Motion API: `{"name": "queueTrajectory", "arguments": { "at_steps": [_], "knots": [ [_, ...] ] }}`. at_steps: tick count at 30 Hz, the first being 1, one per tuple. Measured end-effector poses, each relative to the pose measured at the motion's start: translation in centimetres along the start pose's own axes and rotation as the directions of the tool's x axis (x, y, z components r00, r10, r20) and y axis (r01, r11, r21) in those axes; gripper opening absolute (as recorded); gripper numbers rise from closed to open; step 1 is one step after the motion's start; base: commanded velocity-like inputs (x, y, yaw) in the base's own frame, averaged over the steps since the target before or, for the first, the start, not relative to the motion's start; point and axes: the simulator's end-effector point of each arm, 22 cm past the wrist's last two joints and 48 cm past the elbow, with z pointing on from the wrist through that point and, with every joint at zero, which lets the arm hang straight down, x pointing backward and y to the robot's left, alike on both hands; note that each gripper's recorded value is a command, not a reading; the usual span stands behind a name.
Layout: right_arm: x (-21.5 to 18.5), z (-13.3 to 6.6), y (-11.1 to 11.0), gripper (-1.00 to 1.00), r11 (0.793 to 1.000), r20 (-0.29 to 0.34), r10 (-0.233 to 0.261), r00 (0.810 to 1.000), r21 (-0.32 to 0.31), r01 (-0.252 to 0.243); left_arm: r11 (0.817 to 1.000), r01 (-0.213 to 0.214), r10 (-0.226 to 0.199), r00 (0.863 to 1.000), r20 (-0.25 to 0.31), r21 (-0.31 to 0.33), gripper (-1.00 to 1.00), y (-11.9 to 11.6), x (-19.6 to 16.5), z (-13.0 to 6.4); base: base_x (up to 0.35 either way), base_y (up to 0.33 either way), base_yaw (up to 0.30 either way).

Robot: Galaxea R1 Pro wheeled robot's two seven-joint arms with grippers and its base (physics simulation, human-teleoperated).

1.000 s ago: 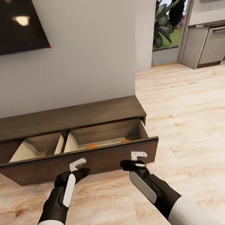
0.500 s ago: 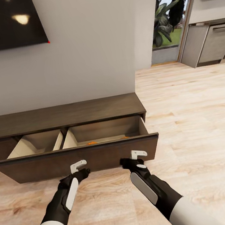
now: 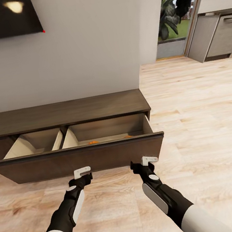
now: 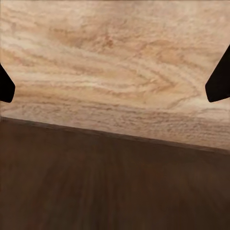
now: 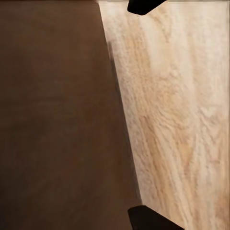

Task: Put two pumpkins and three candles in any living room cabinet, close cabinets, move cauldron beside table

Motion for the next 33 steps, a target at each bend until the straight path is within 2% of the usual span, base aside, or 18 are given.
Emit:
{"name": "queueTrajectory", "arguments": {
  "at_steps": [6, 10, 12, 15, 20, 25, 29, 33],
  "knots": [
    [2.4, 1.1, -1.8, 1.0, 0.999, 0.008, 0.01, 1.0, 0.042, -0.01, 1.0, 0.001, -0.001, 1.0, -0.014, -0.002, 1.0, 0.1, 1.8, 0.6, 0.0, 0.0, 0.0],
    [2.5, 1.5, -2.7, 1.0, 0.998, 0.064, -0.016, 0.998, 0.059, 0.012, 1.0, 0.008, -0.008, 1.0, 0.01, -0.003, 1.0, 0.3, 2.7, 0.9, 0.0, 0.0, 0.0],
    [2.3, 1.6, -2.5, 1.0, 0.998, 0.089, -0.037, 0.995, 0.053, 0.032, 1.0, 0.015, -0.015, 0.999, 0.039, -0.003, 1.0, 0.4, 2.8, 0.8, 0.0, 0.0, 0.0],
    [2.2, 1.6, -2.3, 1.0, 0.998, 0.099, -0.045, 0.994, 0.045, 0.04, 1.0, 0.017, -0.017, 0.999, 0.052, 0.0, 1.0, 0.3, 3.0, 0.7, 0.0, 0.0, 0.0],
    [3.3, 2.1, -2.4, 1.0, 0.998, 0.086, -0.047, 0.995, 0.044, 0.043, 0.999, -0.02, 0.018, 0.998, 0.052, 0.034, 1.0, -1.3, 3.9, 0.8, 0.0, 0.0, 0.0],
    [3.3, 2.4, -2.5, 1.0, 0.999, 0.122, -0.021, 0.992, 0.039, 0.017, 0.999, -0.016, 0.013, 0.997, 0.074, 0.045, 1.0, -1.5, 4.5, -0.2, 0.0, 0.0, 0.0],
    [4.3, 2.8, -2.6, 1.0, 0.999, 0.108, -0.02, 0.994, 0.037, 0.016, 0.999, -0.016, 0.013, 0.998, 0.067, 0.044, 1.0, -1.4, 5.3, 0.0, 0.0, 0.0, 0.0],
    [7.0, 3.2, -3.6, 1.0, 0.998, 0.061, -0.036, 0.998, 0.056, 0.032, 0.999, -0.016, 0.014, 0.998, 0.058, 0.044, 1.0, -1.4, 5.9, 0.3, 0.0, 0.0, 0.0]
  ]
}}
